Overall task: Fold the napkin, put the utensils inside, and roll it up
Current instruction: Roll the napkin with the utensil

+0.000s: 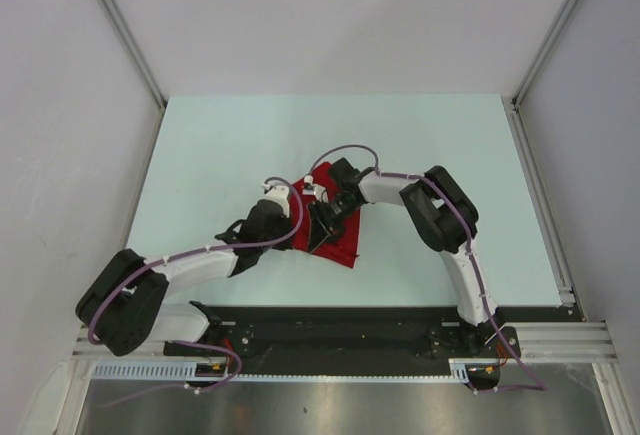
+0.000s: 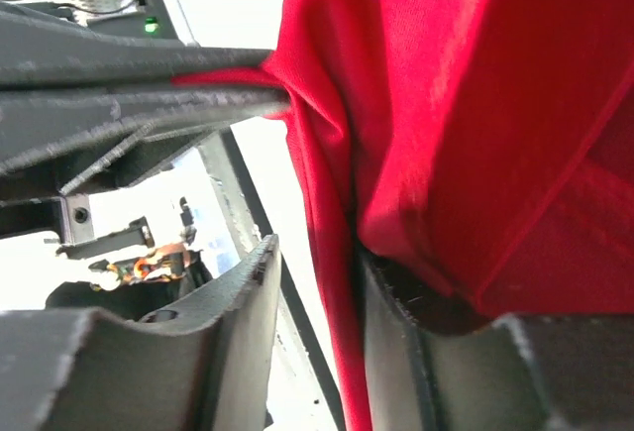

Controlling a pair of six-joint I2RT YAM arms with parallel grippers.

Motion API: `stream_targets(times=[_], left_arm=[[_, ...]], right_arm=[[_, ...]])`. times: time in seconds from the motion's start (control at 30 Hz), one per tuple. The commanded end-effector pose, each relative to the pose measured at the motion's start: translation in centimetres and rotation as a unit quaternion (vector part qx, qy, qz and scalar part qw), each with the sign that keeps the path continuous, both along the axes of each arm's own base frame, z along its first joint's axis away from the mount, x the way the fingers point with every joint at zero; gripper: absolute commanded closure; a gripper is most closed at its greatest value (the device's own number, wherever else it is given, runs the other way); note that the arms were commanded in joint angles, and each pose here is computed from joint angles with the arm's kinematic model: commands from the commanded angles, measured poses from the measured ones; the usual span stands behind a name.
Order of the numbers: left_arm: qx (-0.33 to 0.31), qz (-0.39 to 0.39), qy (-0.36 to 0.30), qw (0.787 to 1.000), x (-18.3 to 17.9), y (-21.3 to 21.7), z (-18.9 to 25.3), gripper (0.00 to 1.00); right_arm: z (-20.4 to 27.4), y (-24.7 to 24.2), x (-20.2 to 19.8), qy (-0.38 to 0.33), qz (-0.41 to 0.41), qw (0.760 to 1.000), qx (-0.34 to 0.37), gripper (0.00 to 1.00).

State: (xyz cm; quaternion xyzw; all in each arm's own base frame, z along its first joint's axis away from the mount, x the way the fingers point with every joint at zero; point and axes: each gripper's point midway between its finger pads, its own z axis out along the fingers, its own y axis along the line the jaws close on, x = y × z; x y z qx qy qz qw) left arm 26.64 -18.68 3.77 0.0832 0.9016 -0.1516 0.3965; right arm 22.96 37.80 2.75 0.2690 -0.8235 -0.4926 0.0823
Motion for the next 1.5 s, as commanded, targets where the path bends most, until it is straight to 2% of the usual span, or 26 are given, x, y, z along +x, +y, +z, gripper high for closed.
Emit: stream_targets(times=[0.0, 0.13, 0.23, 0.37, 0.47, 0.67, 0.7, 0.97, 1.13, 1.37, 1.47], left_arm=[[0.019, 0.028, 0.012, 0.999, 0.5, 1.1, -0.2, 1.0], [0.016, 0.028, 0.022, 0.999, 0.3, 1.1, -0.4, 1.0], [0.008, 0.026, 0.022, 0.999, 0.3, 0.9, -0.2, 1.0], [0.005, 0.025, 0.019, 0.999, 0.2, 1.0, 0.2, 1.0], [-0.001, 0.022, 0.02, 1.0, 0.1, 0.9, 0.3, 1.0], [-0.005, 0.018, 0.023, 1.0, 0.0, 0.8, 0.3, 1.0], [-0.005, 0.018, 0.023, 1.0, -0.1, 0.8, 0.3, 1.0], [-0.01, 0.015, 0.022, 1.0, -0.3, 0.8, 0.5, 1.0], [-0.011, 0.016, 0.02, 1.0, -0.3, 0.9, 0.7, 1.0], [-0.012, 0.018, 0.027, 0.999, -0.2, 0.9, 0.5, 1.0], [-0.012, 0.018, 0.028, 0.999, -0.2, 0.9, 0.5, 1.0]], right_arm=[[-3.7, -3.5, 1.6, -0.051, -0.047, 0.992, -0.107, 0.55], [-2.6, -4.0, 2.0, -0.083, -0.058, 0.99, -0.103, 0.49], [-1.6, -4.2, 2.2, -0.111, -0.062, 0.988, -0.09, 0.38], [1.2, -4.0, 3.1, -0.176, -0.079, 0.979, -0.066, 0.34], [1.8, -4.6, 4.3, -0.232, -0.102, 0.965, -0.073, 0.31], [4.2, -5.5, 5.7, -0.362, -0.132, 0.919, -0.083, 0.3], [5.5, -4.9, 5.5, -0.385, -0.134, 0.911, -0.067, 0.3], [7.0, -4.2, 4.0, -0.514, -0.117, 0.846, -0.084, 0.21], [6.9, -3.0, 2.8, -0.56, -0.079, 0.821, -0.079, 0.2], [5.1, -2.5, 0.7, -0.618, -0.042, 0.774, -0.129, 0.22], [4.3, -2.4, -0.1, -0.631, -0.031, 0.762, -0.14, 0.23]])
